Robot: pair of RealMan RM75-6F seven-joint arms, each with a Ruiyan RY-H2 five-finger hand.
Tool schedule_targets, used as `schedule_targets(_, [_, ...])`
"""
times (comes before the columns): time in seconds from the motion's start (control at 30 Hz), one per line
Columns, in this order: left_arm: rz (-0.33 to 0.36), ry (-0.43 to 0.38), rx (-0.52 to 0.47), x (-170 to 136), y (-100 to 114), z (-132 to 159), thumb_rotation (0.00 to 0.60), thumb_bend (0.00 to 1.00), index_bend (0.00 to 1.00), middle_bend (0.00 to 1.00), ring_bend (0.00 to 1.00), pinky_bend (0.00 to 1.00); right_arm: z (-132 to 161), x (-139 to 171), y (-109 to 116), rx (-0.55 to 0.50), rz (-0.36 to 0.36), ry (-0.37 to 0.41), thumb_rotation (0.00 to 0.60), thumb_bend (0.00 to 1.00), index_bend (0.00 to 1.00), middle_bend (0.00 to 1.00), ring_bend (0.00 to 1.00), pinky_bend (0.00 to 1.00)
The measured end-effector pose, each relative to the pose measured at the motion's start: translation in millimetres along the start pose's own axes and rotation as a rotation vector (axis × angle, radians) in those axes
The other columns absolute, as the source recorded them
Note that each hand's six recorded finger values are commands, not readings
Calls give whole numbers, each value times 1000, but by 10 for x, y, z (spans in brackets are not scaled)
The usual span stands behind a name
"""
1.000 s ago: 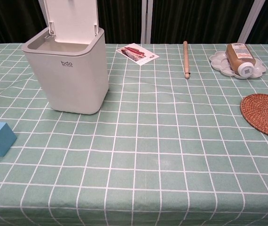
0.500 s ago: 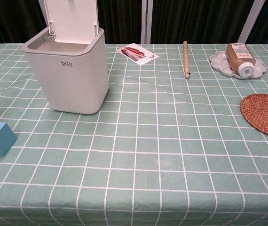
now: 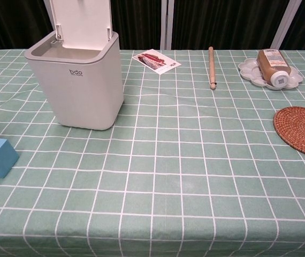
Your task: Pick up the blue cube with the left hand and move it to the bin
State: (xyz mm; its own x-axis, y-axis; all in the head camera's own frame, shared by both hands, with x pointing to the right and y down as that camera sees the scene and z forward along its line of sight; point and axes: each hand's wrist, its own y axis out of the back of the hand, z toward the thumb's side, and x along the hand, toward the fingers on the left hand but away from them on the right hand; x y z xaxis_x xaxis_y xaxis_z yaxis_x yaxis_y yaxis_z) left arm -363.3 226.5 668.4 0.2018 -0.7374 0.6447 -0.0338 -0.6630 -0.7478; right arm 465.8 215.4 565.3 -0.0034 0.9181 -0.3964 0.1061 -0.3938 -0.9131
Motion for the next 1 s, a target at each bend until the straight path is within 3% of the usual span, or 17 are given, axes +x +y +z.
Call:
schedule_targets(0.43, [12, -57, -27, 153, -46, 176, 600, 167, 339, 369, 283, 427, 9, -5, -25, 0, 7, 1, 600, 338, 0, 0, 0, 0])
schedule_targets(0.67, [38, -51, -41, 213, -41, 195, 600, 255, 528, 561, 470, 616, -20, -3, -37, -3, 12, -7, 600, 338, 0, 0, 0, 0])
schedule_targets(0.8, [54, -49, -36, 208, -35, 190, 600, 284, 569, 600, 510, 654, -22, -5, -24, -4, 6, -6, 600, 337, 0, 0, 0, 0])
schedule_targets(1.0, [129, -38, -21, 129, 217, 157, 600, 286, 573, 605, 514, 657, -27, -7, 5, 0, -1, -8, 600, 337, 0, 0, 0, 0])
